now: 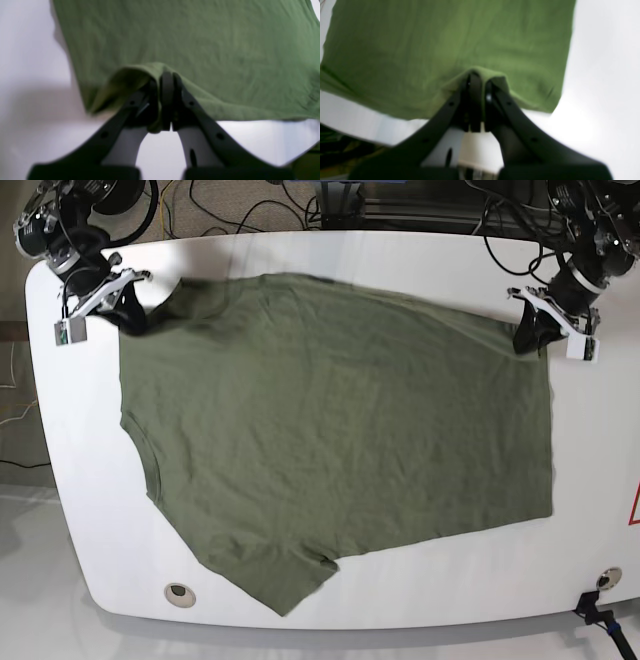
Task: Fold the T-shirt properly
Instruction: 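Lift the shoulders with both grippers and pull toward the robot, then lower both grippers and lay the shoulder edge across the shirt body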
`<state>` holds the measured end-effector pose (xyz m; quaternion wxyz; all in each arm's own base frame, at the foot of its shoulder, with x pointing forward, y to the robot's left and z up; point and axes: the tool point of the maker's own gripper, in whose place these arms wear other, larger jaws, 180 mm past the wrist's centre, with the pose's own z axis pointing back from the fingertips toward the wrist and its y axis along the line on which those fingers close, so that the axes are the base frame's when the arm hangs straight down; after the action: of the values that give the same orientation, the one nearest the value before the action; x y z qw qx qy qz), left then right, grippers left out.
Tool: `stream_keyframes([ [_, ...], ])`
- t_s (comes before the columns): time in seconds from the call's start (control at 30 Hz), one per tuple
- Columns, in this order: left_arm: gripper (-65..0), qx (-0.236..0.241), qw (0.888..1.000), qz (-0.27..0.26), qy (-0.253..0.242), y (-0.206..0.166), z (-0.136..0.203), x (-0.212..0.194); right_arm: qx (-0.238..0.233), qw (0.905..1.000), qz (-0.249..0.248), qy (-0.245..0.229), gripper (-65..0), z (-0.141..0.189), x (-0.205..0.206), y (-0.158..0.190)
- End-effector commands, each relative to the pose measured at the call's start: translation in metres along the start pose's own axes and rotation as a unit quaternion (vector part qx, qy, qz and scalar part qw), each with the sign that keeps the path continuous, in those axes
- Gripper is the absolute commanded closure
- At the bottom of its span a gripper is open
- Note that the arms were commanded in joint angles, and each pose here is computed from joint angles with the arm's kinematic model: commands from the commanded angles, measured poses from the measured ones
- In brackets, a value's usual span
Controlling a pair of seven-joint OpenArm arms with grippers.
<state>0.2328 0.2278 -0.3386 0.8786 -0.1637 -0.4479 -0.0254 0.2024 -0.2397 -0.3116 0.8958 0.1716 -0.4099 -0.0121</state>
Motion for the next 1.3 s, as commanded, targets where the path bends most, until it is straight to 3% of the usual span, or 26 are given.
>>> stream_keyframes([
  [0.0,0.0,-0.006,1.0,-0.003,-0.027,0.001,0.0,0.015,-0.007,0.9996,0.016,-0.022,0.0,0.002,0.016,-0.003],
  [0.3,0.0,-0.009,0.999,0.014,-0.049,0.013,-0.019,0.033,0.003,0.998,0.009,-0.063,0.0,-0.018,0.055,-0.016],
  [0.6,0.0,-0.011,0.997,0.035,-0.061,0.024,-0.041,0.046,0.011,0.9981,0.04,-0.046,0.0,-0.063,0.081,-0.009],
  [0.73,0.0,0.011,0.999,0.016,-0.047,0.033,-0.048,0.049,0.027,0.998,0.024,-0.051,0.0,-0.077,0.091,-0.009],
  [1.0,0.0,0.011,0.998,0.04,-0.044,0.046,-0.063,0.052,0.046,0.9971,-0.007,-0.06,0.0,-0.096,0.108,-0.015],
  [1.27,0.0,0.011,0.997,0.046,-0.057,0.059,-0.072,0.072,0.062,0.9964,0.004,-0.058,0.0,-0.118,0.116,-0.009],
])
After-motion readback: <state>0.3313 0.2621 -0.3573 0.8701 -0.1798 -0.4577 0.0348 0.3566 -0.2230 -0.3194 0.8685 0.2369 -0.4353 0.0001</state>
